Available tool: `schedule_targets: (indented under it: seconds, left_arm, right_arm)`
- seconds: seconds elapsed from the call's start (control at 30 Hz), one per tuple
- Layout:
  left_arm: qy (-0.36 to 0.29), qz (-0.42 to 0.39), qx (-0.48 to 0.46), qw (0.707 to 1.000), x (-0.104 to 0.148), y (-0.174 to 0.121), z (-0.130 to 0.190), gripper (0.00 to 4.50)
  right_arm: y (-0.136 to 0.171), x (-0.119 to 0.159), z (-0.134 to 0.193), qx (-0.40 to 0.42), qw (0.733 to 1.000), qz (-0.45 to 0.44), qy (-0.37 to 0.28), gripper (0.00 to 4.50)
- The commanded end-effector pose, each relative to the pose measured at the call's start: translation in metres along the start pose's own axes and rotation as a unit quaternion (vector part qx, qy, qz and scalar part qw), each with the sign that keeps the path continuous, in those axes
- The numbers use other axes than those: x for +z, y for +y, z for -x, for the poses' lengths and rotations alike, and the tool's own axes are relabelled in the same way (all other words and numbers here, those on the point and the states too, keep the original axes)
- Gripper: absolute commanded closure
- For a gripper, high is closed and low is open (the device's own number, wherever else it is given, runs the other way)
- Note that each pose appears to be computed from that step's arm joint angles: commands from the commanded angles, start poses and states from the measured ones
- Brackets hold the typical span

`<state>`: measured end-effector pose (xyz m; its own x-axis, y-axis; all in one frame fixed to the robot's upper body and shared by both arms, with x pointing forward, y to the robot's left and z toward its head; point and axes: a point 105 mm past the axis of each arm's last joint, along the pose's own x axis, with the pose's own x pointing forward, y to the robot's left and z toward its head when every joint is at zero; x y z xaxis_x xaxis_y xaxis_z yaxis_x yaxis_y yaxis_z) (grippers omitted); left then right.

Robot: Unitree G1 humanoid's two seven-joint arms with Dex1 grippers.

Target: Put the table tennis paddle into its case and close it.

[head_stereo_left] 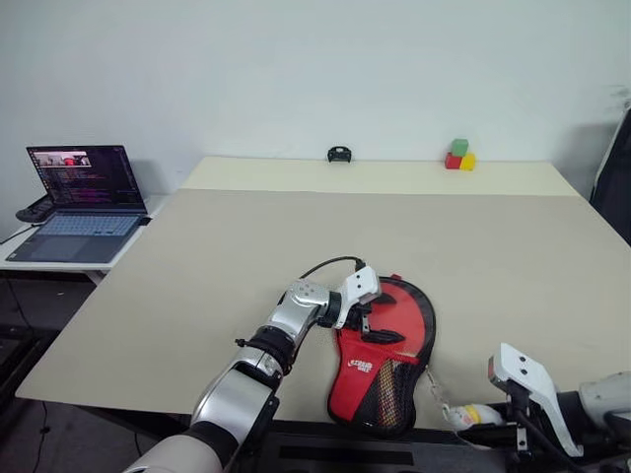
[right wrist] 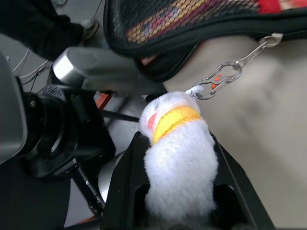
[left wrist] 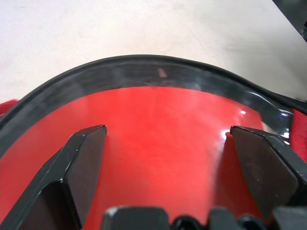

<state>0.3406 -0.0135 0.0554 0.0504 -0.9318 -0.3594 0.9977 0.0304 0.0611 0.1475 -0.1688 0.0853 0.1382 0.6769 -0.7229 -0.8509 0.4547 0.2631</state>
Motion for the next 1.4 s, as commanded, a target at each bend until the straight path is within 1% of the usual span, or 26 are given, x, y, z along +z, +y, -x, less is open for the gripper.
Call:
schedule_targets:
  seconds: [0.03,0.3,0.37,0.4,0.53,0.6,0.7,0.83,0.87,1.0,1.07,1.2,1.27,1.3,1.4]
  left_arm:
    - [0.104,0.097,-0.015,0.99,-0.075,-0.027,0.006,0.0]
    - [0.102,0.094,-0.018,0.99,-0.074,-0.029,0.001,0.0]
    - [0.101,0.093,-0.019,0.99,-0.073,-0.03,0.0,0.0]
    - [0.101,0.093,-0.019,0.99,-0.073,-0.03,0.0,0.0]
    - [0.095,0.088,-0.013,0.991,-0.071,-0.028,-0.002,0.0]
    - [0.091,0.087,-0.01,0.992,-0.069,-0.028,-0.004,0.0]
    - [0.086,0.085,-0.01,0.993,-0.067,-0.028,-0.006,0.0]
    - [0.079,0.082,-0.003,0.993,-0.064,-0.027,-0.009,0.0]
    - [0.078,0.081,-0.001,0.994,-0.063,-0.026,-0.009,0.0]
    - [0.064,0.073,0.004,0.995,-0.055,-0.023,-0.011,0.0]
    - [0.055,0.067,0.006,0.996,-0.05,-0.02,-0.01,0.0]
    - [0.021,0.051,0.001,0.999,-0.032,-0.015,-0.003,0.0]
    - [0.005,0.048,-0.003,0.999,-0.025,-0.015,0.001,0.0]
    - [-0.007,0.043,-0.007,0.999,-0.019,-0.014,0.005,0.0]
    - [-0.064,0.01,-0.027,0.998,0.017,-0.016,0.033,0.0]
  right_arm:
    - [0.047,-0.007,-0.014,0.114,0.993,-0.004,0.01,3.83]
    - [0.066,-0.002,-0.029,0.135,0.991,-0.017,-0.018,3.83]
    - [0.062,0.001,-0.031,0.117,0.993,-0.015,-0.024,3.83]
    - [0.054,0.005,-0.03,0.099,0.995,-0.014,-0.029,3.83]
    - [0.03,0.025,-0.015,0.073,0.995,-0.032,-0.063,3.83]
    - [0.026,0.028,-0.01,0.071,0.995,-0.035,-0.061,3.11]
    - [0.028,0.028,-0.007,0.075,0.995,-0.03,-0.051,2.23]
    - [0.026,0.032,0.0,0.065,0.997,-0.008,-0.042,0.78]
    - [0.026,0.033,0.002,0.065,0.997,-0.004,-0.04,0.5]
    - [0.015,0.051,0.018,0.047,0.997,0.024,-0.064,0.5]
    - [0.001,0.065,0.028,0.022,0.995,0.033,-0.093,0.5]
    - [-0.049,0.089,0.043,-0.061,0.986,0.017,-0.153,0.5]
    - [-0.06,0.093,0.043,-0.075,0.983,0.017,-0.164,0.5]
    - [-0.067,0.097,0.042,-0.087,0.981,0.015,-0.175,0.5]
    - [-0.098,0.116,0.039,-0.127,0.966,0.008,-0.224,0.5]
